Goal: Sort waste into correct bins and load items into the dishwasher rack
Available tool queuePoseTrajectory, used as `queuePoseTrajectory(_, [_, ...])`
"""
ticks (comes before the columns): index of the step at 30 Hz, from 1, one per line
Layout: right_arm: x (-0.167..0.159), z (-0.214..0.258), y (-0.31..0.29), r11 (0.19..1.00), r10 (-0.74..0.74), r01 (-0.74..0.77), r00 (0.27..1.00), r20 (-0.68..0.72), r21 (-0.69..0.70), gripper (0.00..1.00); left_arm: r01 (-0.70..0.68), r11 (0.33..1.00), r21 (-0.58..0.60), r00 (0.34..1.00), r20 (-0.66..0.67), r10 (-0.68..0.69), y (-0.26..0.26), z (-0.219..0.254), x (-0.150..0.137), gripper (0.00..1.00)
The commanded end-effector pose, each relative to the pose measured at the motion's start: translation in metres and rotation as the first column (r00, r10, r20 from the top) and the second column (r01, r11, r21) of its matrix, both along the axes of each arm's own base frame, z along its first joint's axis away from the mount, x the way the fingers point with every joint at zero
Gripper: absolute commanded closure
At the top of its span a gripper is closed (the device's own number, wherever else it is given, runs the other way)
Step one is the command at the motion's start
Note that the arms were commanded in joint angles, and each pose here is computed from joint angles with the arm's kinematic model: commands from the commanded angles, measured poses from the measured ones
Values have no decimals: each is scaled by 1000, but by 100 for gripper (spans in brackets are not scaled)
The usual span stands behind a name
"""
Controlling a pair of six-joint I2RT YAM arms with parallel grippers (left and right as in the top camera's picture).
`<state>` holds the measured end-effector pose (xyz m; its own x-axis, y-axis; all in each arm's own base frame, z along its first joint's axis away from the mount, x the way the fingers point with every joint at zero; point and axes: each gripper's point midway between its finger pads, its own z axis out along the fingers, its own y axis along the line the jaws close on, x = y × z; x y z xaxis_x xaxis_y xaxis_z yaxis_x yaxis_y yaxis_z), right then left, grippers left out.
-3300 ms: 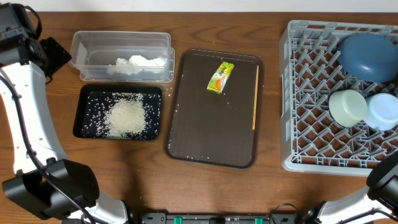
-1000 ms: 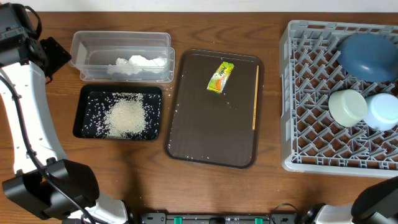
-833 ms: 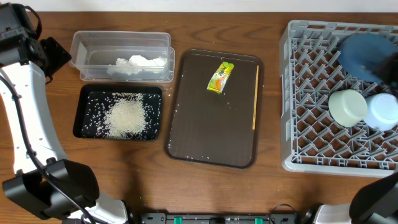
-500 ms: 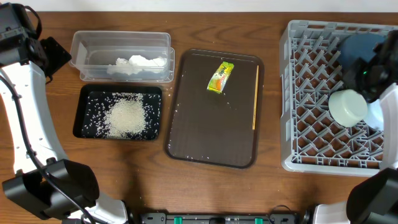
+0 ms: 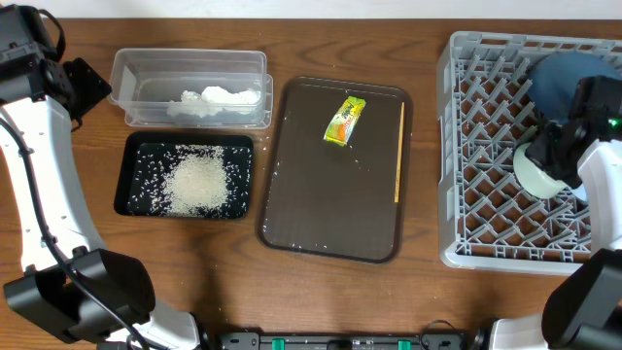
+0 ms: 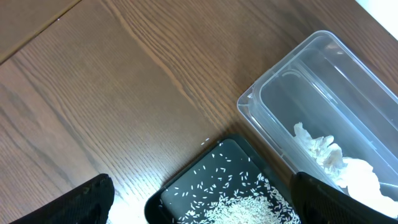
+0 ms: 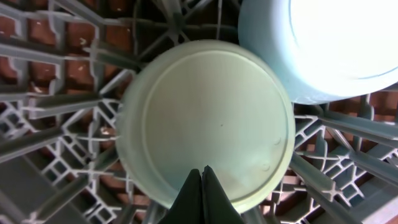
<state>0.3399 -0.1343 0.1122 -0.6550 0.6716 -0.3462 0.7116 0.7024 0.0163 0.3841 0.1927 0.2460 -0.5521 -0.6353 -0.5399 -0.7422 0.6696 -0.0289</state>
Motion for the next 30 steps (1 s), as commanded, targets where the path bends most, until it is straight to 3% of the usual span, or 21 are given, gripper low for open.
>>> queuePoseTrajectory(1, [-8,-18,0,1000,-22,22,999,-31,3,99,-11,1000,10,1000,1,11,3,2,-2,8])
queuePoseTrajectory(9, [-5,-26,6,999,-13,13,1000,0,32,99,-11,1000,10,1000,1,11,3,2,-2,8])
queuePoseTrajectory(19, [9,27,1,1000,-10,11,992,125,-9,99,-11,1000,10,1000,1,11,3,2,-2,8])
queuePoseTrajectory(30, [33,93,-65,947,-70,176,930,362,-269,99,-11,1000,10,1000,1,11,3,2,-2,7])
